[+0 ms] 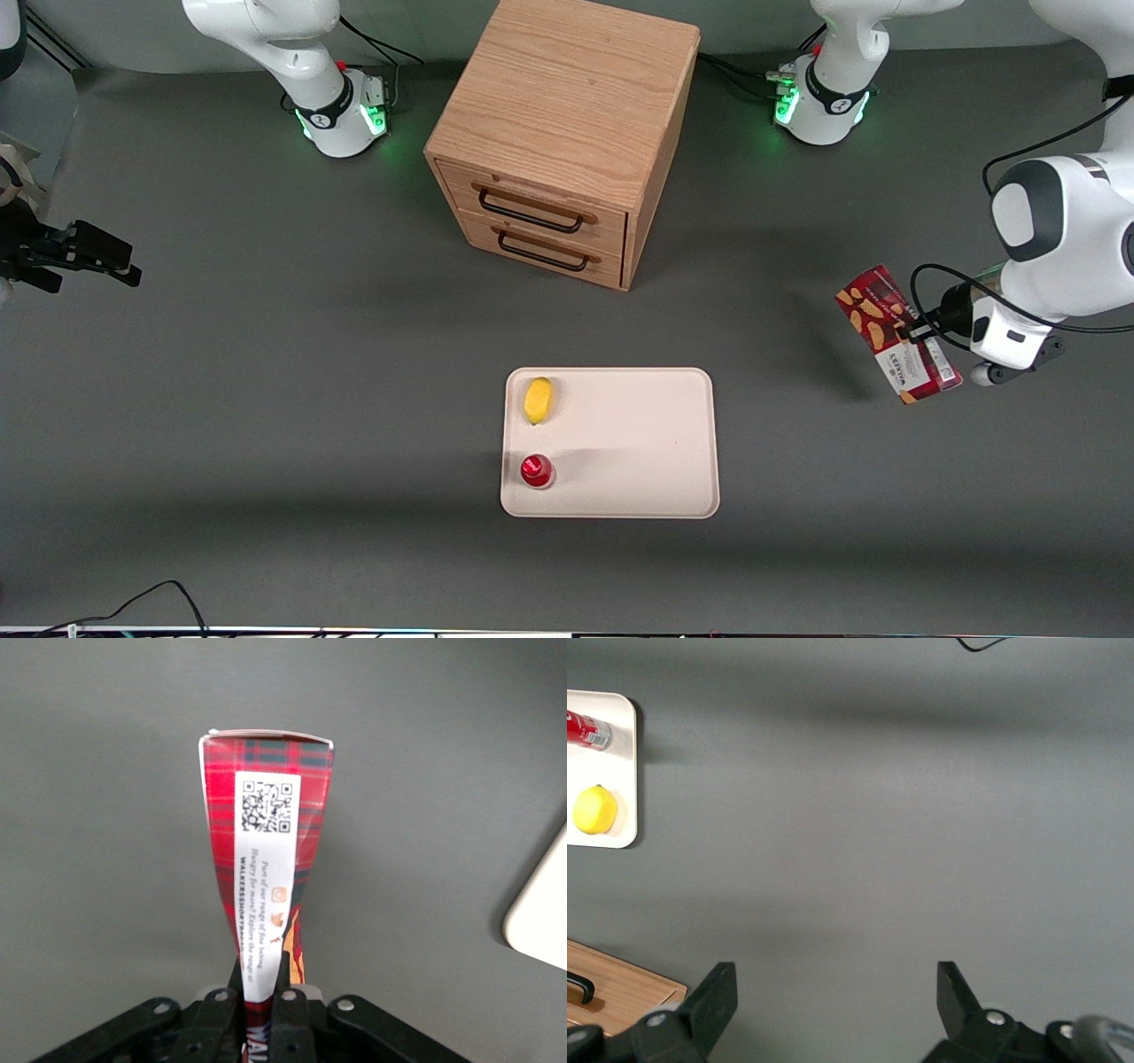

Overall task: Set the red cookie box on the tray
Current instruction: 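Close the left gripper on the cookie box's end, then lift the cookie box upright with the left gripper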

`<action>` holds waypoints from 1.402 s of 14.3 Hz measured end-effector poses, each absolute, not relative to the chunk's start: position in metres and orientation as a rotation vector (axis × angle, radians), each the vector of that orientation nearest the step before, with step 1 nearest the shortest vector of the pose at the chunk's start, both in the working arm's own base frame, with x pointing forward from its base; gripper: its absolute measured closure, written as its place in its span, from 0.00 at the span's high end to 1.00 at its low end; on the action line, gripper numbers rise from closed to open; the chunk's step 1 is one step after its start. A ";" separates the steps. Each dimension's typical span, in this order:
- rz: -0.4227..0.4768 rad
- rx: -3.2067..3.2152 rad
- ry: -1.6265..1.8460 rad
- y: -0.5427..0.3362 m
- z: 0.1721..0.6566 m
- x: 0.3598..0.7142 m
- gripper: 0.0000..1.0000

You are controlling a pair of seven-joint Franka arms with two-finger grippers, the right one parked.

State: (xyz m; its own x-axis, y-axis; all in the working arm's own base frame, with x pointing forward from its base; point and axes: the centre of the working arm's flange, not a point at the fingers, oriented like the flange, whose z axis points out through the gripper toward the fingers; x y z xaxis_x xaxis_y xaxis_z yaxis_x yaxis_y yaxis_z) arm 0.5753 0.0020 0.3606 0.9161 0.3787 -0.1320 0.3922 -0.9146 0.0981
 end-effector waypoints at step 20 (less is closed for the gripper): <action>0.246 3.041 -0.088 -0.172 0.491 0.624 0.11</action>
State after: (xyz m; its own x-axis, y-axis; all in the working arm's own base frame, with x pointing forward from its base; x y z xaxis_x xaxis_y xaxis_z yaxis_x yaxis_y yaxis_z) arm 0.6237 -0.1723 0.4908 0.9854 -0.0504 0.1627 -0.0647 -0.9944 0.0839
